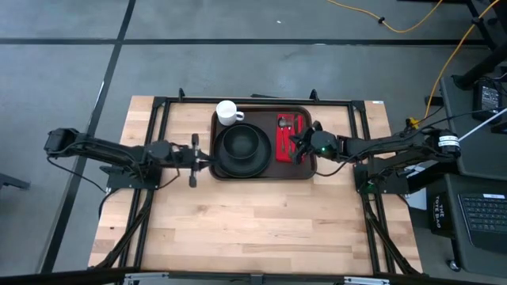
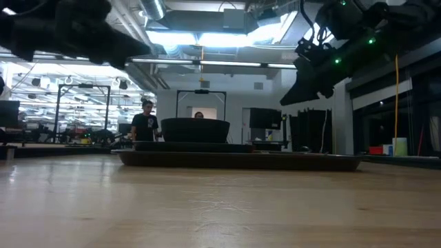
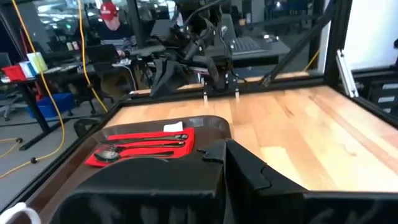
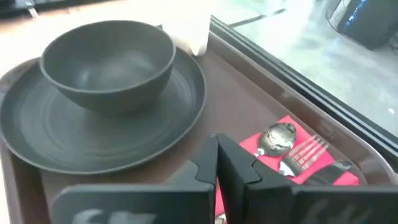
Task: Set up tray
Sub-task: Return to Home Position
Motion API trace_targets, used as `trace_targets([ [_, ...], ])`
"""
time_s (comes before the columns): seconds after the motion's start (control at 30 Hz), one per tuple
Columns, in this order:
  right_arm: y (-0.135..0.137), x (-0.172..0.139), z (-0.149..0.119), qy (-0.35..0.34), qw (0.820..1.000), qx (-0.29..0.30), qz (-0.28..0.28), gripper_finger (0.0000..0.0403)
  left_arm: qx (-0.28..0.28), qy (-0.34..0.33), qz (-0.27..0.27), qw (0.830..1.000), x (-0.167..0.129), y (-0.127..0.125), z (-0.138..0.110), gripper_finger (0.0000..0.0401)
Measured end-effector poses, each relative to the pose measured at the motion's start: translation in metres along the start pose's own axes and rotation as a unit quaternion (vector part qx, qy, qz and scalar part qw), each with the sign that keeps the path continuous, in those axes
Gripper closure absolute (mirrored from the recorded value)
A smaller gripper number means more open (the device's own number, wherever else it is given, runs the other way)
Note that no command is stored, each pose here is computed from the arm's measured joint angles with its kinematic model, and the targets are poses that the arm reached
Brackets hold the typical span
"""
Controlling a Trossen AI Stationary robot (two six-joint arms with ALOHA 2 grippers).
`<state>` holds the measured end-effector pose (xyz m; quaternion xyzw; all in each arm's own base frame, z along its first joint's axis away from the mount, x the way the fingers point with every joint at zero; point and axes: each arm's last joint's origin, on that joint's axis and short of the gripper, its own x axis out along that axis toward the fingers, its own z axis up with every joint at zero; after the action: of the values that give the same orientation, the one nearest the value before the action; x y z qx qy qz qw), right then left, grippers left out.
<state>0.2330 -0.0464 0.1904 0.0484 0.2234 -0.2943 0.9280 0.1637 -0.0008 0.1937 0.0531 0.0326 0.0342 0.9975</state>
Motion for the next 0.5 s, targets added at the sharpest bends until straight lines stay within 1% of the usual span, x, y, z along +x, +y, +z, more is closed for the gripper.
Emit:
trace_targets([
  [0.2, 0.0, 0.0, 0.0, -0.002, 1.0, 0.002, 0.005, 0.0392, -0.01, -0.033, 0.004, 0.999, -0.02, 0.001, -0.009, 0.0398],
  [0.27, 0.0, 0.0, 0.0, -0.002, 1.0, 0.011, 0.005, 0.0392, -0.01, -0.041, 0.004, 0.999, -0.025, 0.001, -0.013, 0.0398],
  [0.5, 0.0, 0.0, 0.0, -0.002, 1.0, 0.014, 0.005, 0.0392, -0.006, -0.061, 0.007, 0.998, -0.038, 0.002, -0.019, 0.0398],
])
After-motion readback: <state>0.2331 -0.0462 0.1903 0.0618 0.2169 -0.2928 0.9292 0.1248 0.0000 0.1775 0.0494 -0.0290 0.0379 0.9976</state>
